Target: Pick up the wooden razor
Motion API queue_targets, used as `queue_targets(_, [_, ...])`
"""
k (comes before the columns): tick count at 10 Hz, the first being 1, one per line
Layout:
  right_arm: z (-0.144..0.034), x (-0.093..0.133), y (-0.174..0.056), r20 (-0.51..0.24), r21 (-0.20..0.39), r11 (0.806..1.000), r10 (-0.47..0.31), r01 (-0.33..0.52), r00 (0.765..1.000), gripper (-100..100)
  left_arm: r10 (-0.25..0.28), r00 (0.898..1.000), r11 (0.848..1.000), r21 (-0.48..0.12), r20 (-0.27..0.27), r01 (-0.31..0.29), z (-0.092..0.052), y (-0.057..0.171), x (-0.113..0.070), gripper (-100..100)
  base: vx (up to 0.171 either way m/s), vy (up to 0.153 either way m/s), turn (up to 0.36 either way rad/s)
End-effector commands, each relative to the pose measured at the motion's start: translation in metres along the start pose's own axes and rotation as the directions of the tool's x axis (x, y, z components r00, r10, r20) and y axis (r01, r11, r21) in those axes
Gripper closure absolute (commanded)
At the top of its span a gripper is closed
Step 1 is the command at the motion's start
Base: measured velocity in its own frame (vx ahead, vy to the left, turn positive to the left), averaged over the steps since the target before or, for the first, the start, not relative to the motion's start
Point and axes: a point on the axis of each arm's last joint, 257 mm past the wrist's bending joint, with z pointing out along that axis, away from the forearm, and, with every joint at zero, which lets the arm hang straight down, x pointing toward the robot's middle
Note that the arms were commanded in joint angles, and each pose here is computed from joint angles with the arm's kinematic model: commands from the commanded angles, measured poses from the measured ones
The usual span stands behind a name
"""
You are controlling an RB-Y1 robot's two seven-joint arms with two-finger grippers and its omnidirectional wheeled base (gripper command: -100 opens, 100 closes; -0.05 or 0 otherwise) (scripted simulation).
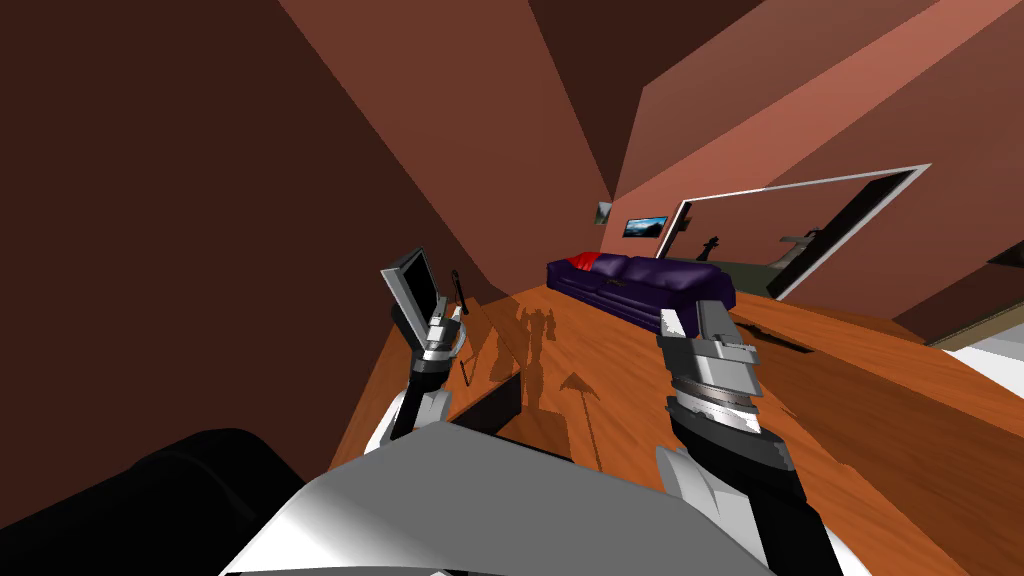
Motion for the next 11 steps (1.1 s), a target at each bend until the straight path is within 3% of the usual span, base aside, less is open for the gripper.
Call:
queue_targets(1, [0.0, 0.0, 0.0, 0.0, 0.0, 1.0, 0.0, 0.0, 1.0, 0, -0.007, 1.0, 1.0, -0.024, -0.028, 0.007, -0.004, 0.015, 0.005, -100, -0.059, -0.03, 0.033])
queue_targets(5, [0.0, 0.0, 0.0, 0.0, 0.0, 1.0, 0.0, 0.0, 1.0, 0, -0.021, 0.997, 0.995, -0.102, -0.07, 0.014, -0.017, 0.056, 0.012, -100, -0.112, -0.057, 0.03])
queue_targets(10, [0.0, 0.0, 0.0, 0.0, 0.0, 1.0, 0.0, 0.0, 1.0, 0, -0.032, 0.994, 0.976, -0.217, -0.104, 0.009, -0.04, 0.113, 0.018, -100, -0.098, -0.029, 0.015])
queue_targets(11, [0.0, 0.0, 0.0, 0.0, 0.0, 1.0, 0.0, 0.0, 1.0, 0, -0.032, 0.994, 0.975, -0.223, -0.103, 0.009, -0.042, 0.116, 0.018, -100, -0.048, -0.009, 0.003])
